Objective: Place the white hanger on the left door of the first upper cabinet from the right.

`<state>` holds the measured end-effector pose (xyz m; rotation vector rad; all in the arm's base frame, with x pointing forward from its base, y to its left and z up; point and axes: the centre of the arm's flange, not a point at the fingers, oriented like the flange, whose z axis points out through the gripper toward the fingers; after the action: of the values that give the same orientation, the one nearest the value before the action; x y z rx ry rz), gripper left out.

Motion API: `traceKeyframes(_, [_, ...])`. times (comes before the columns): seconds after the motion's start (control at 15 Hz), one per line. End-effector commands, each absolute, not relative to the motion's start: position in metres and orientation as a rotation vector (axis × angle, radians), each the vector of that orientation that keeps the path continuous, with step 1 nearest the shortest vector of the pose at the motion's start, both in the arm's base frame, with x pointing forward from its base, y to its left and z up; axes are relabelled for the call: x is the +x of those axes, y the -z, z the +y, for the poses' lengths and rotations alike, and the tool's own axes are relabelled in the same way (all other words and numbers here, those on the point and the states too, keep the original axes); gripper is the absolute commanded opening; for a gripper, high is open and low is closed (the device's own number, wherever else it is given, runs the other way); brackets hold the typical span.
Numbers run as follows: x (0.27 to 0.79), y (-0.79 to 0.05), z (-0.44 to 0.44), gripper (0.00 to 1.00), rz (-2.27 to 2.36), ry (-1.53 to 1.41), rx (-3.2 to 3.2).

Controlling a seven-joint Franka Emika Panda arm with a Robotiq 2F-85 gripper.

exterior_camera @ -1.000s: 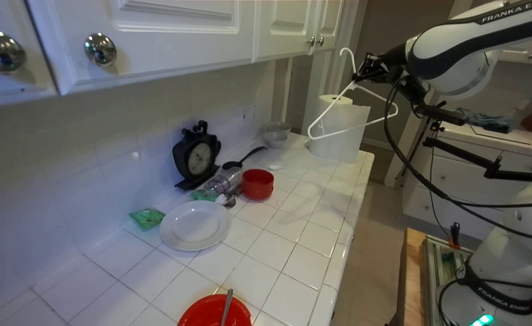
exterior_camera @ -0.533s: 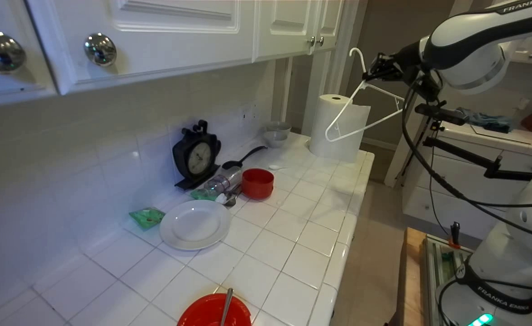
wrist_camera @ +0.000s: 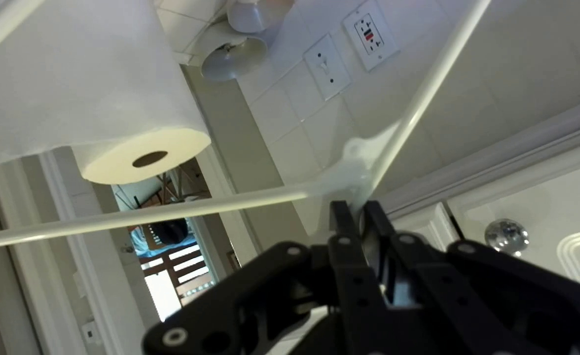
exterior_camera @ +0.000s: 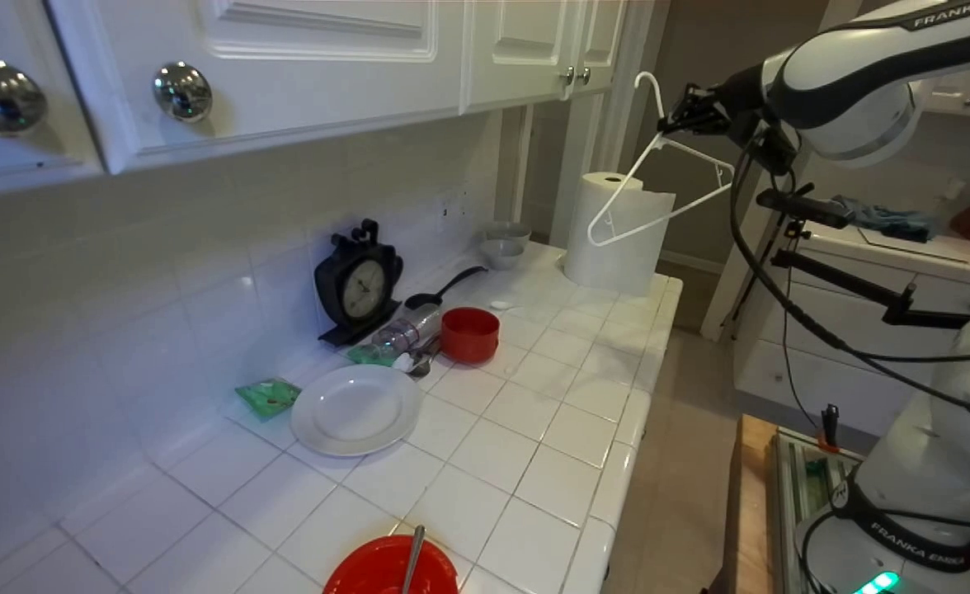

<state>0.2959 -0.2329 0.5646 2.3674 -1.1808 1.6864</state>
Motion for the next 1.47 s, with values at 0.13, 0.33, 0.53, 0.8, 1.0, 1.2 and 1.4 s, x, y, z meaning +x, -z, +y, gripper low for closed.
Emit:
traceKeyframes(0.13, [0.342, -0.592, -0.262, 0.05, -1.137, -1.828, 2.326])
traceKeyframes(0.33, [0.362, -0.592, -0.272, 0.05, -1.163, -1.849, 2.329])
traceKeyframes(0.53, [0.384, -0.592, -0.278, 0.05, -1.159, -1.858, 2.38])
traceKeyframes(0.8, [0.411, -0.589, -0.278, 0.05, -1.141, -1.873, 2.453])
traceKeyframes(1.0, [0.425, -0.583, -0.279, 0.05, -1.153, -1.86, 2.484])
traceKeyframes(1.2, [0.434, -0.571, -0.281, 0.05, -1.147, -1.826, 2.522])
traceKeyframes(1.4, [0.441, -0.56, -0.28, 0.05, -1.136, -1.801, 2.552])
